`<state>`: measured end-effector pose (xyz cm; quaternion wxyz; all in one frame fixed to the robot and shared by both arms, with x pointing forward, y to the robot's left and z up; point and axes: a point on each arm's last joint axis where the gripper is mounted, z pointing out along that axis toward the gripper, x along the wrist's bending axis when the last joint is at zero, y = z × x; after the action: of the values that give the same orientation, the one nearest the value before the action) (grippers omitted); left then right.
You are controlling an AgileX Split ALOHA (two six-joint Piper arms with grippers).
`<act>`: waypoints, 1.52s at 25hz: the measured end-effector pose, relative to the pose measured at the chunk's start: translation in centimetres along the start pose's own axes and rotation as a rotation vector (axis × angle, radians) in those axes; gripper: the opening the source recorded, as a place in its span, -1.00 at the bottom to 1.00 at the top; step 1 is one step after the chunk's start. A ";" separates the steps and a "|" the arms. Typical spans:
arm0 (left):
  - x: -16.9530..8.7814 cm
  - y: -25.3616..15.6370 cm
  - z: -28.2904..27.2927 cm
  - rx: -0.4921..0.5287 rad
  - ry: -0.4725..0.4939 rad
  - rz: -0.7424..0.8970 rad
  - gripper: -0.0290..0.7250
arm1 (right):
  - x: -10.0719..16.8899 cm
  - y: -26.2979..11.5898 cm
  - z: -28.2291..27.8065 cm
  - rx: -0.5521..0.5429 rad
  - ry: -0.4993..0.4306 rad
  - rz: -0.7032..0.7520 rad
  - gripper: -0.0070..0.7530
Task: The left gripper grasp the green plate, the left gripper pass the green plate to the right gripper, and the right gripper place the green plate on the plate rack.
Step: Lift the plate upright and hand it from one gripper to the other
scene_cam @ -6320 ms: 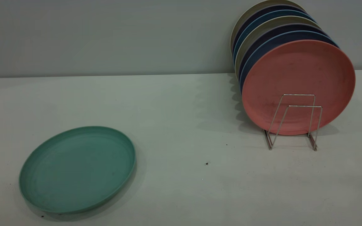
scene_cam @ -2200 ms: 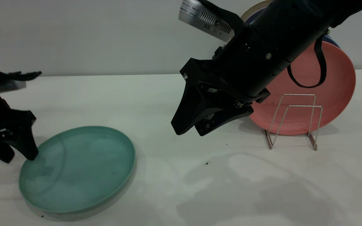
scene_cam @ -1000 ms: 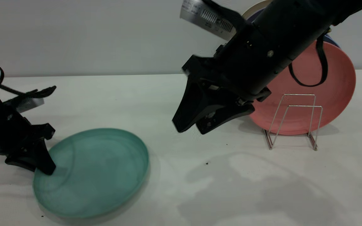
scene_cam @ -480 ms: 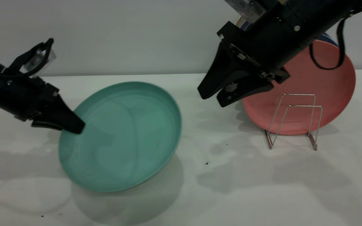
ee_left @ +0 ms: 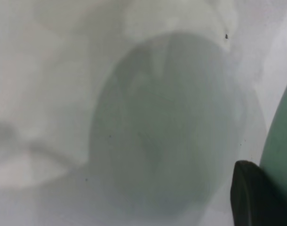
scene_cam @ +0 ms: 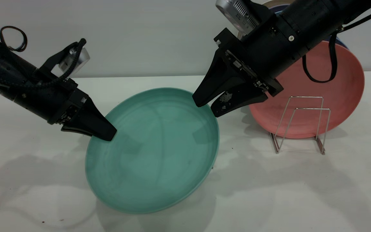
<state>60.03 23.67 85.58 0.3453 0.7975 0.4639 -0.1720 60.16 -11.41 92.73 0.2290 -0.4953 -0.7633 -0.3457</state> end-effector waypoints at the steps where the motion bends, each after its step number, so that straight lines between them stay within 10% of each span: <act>1: 0.0 0.0 0.0 0.000 0.000 0.005 -0.86 | 0.0 0.0 0.0 0.001 0.001 -0.001 0.20; 24: -1.0 0.9 0.1 -0.093 -0.097 0.024 -0.86 | 0.2 -0.3 0.3 0.032 -0.011 -0.045 0.19; 32: -1.4 1.0 0.4 -0.105 -0.113 0.030 -0.85 | 0.5 -0.1 1.0 0.012 -0.052 -0.066 -0.57; 38: -1.5 1.1 0.3 -0.109 -0.113 0.026 -0.37 | 0.3 -0.1 1.1 0.008 -0.064 -0.066 -0.61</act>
<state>60.21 22.18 86.63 0.4161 0.7725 0.4421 -0.1865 59.93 -10.45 92.20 0.1948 -0.4798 -0.7876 -0.3340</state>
